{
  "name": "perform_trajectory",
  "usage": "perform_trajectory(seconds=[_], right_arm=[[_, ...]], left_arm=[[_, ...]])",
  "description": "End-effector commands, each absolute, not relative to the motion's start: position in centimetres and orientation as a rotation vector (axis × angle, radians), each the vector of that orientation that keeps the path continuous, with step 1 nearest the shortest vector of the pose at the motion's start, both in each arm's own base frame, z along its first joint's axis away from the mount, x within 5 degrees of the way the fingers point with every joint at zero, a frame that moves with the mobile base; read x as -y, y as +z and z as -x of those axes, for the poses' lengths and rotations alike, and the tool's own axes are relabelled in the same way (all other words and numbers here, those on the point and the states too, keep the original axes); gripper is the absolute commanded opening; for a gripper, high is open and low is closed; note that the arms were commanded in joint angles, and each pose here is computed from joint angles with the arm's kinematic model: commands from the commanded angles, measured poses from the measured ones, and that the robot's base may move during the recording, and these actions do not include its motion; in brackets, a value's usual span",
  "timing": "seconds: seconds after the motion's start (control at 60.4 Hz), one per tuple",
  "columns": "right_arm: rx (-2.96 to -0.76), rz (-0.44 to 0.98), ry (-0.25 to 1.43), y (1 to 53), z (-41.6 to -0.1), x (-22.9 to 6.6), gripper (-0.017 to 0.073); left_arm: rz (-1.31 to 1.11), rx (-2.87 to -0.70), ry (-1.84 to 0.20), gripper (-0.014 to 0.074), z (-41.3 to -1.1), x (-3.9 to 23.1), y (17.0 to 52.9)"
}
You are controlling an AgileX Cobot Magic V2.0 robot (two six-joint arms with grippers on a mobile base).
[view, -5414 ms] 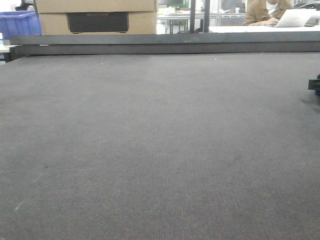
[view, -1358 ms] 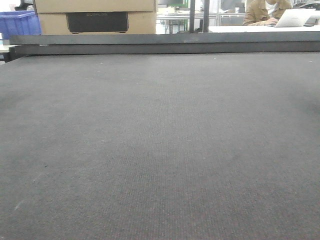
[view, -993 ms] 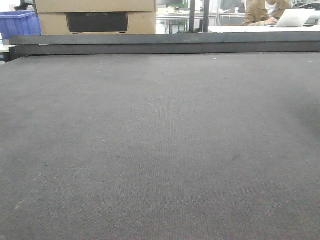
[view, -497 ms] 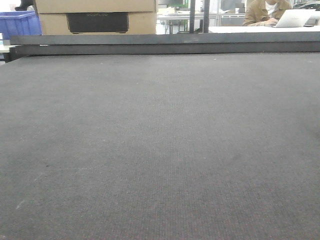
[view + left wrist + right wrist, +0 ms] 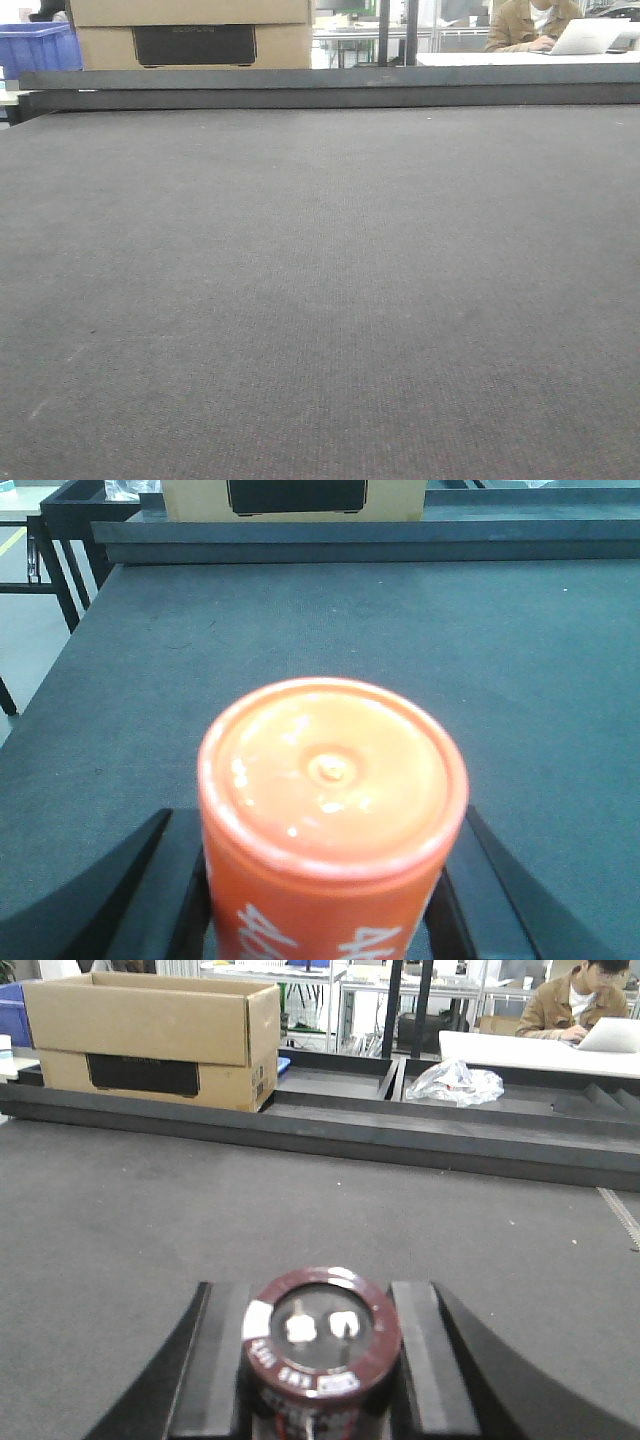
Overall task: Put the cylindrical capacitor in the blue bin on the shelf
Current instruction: 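Hold both cylinders while the base turns away from the table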
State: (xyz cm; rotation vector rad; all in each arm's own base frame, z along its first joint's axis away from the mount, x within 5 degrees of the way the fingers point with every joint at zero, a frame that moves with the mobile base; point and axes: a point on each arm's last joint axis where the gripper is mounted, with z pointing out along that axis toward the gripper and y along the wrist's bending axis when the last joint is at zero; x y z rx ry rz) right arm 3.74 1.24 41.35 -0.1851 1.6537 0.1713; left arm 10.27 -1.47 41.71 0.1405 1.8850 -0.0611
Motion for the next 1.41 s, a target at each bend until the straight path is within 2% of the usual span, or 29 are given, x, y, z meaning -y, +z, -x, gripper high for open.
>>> perform_trajectory(seconds=[0.0, 1.391], right_arm=[[-1.624, 0.183, 0.175, 41.88, -3.46, -1.22, -0.0162], [-1.626, 0.183, 0.175, 41.86, -3.46, -1.22, -0.0162]], left_arm=[[-0.140, -1.854, -0.072, -0.0111, -10.08, 1.49, 42.11], [-0.140, -1.853, -0.073, -0.0111, -10.08, 1.49, 42.13]])
